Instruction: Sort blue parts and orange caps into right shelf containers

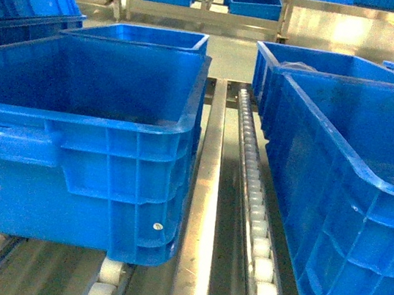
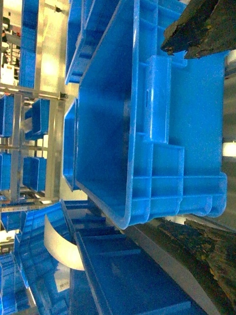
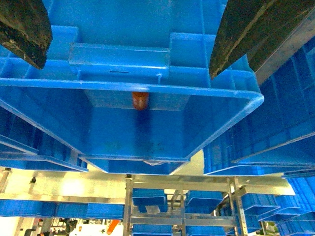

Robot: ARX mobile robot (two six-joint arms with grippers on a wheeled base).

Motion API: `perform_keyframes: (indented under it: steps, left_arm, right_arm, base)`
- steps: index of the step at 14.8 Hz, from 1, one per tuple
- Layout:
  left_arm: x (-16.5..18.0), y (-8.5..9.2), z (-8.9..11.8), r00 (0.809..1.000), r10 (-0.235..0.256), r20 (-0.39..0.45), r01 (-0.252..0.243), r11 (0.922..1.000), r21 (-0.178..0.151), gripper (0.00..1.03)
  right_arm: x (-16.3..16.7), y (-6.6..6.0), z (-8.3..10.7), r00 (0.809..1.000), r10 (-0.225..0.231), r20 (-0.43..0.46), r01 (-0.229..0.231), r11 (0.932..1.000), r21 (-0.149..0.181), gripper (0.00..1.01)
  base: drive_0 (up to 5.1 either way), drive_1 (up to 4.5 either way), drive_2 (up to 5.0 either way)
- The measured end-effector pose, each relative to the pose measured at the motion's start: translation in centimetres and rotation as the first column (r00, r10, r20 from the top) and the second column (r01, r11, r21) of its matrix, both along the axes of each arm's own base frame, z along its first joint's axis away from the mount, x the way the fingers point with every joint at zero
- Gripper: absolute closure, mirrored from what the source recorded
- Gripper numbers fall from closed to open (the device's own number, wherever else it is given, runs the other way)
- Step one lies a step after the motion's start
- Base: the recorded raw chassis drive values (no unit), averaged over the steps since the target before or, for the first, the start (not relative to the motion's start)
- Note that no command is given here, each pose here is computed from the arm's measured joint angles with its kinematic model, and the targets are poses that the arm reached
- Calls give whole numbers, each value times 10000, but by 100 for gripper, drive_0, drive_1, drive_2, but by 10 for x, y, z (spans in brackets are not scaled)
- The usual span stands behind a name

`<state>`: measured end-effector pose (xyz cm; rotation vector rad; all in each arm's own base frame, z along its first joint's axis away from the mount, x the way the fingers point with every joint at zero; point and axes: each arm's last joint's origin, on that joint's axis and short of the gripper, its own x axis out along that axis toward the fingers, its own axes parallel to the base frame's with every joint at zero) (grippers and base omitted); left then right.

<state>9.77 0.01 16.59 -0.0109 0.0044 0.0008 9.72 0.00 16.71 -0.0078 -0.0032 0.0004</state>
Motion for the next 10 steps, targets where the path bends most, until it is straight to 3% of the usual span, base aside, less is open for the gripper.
perform_keyframes:
  steps: [10]
  left_arm:
    - [0,0,0,10000,0,0,0,10000,0,5]
  right_arm:
    - [0,0,0,10000,0,0,0,10000,0,3]
  base:
    - [0,0,0]
